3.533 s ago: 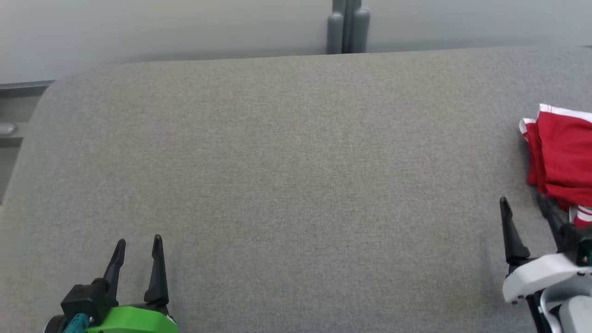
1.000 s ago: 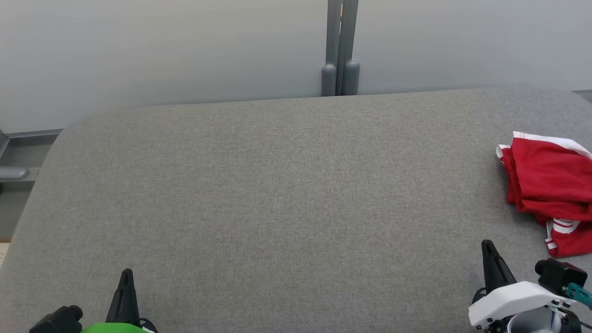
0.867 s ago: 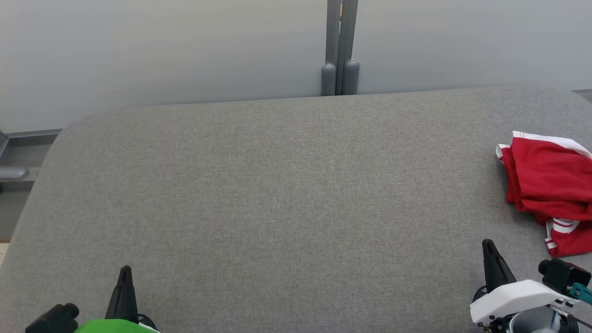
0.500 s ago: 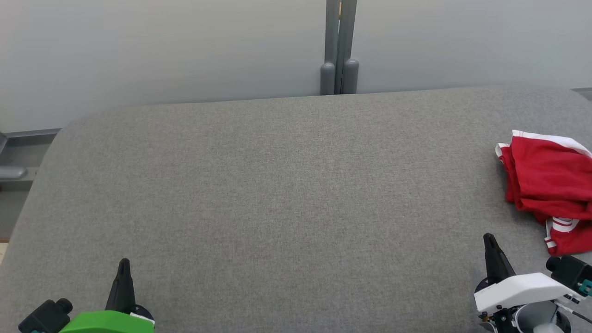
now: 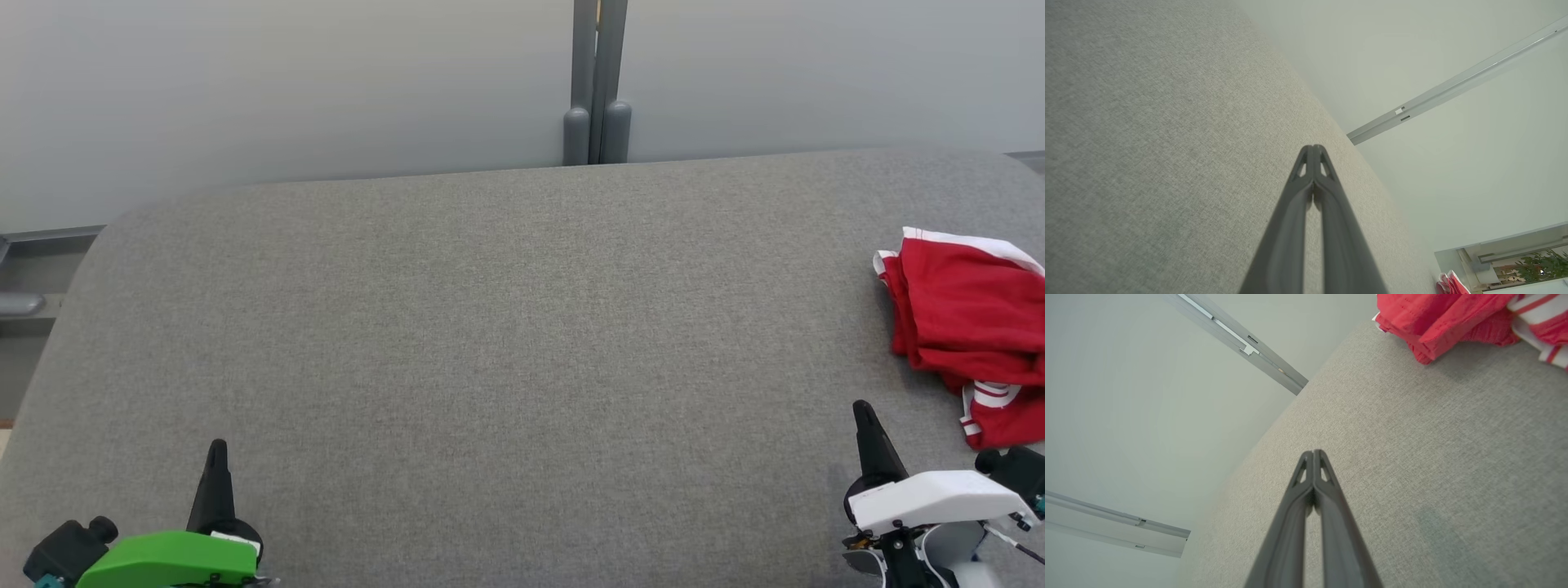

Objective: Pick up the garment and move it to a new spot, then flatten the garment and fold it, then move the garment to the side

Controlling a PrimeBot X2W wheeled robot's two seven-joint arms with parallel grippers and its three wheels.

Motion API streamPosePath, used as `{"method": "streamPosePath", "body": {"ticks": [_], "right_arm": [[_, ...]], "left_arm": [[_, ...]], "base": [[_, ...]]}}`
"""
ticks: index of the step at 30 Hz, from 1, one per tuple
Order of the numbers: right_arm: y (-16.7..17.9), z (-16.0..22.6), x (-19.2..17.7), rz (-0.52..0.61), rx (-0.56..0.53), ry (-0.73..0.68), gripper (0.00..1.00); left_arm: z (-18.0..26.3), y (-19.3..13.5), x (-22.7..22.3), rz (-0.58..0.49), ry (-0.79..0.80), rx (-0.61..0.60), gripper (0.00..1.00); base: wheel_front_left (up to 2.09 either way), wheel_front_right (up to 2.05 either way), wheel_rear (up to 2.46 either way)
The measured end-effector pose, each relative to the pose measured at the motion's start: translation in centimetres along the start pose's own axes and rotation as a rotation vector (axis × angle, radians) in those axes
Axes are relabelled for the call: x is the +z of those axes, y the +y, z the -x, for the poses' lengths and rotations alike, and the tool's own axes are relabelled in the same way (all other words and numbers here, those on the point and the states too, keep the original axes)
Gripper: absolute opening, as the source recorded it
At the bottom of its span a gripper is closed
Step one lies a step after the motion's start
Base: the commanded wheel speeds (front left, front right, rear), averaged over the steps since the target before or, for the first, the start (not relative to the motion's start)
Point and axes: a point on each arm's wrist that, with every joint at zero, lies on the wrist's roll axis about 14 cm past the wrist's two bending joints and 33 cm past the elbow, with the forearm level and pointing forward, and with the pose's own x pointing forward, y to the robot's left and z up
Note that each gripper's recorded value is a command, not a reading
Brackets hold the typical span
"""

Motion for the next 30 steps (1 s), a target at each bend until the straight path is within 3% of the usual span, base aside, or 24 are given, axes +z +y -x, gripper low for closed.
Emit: {"method": "streamPosePath", "body": {"ticks": [30], "right_arm": [[1.0,-0.8,0.8,-0.348,0.028,0.0,0.0]], "left_arm": [[-1.5,-2.0,0.6,0.299,0.009,-0.049,0.0]], "base": [[0.0,0.0,0.0]]}}
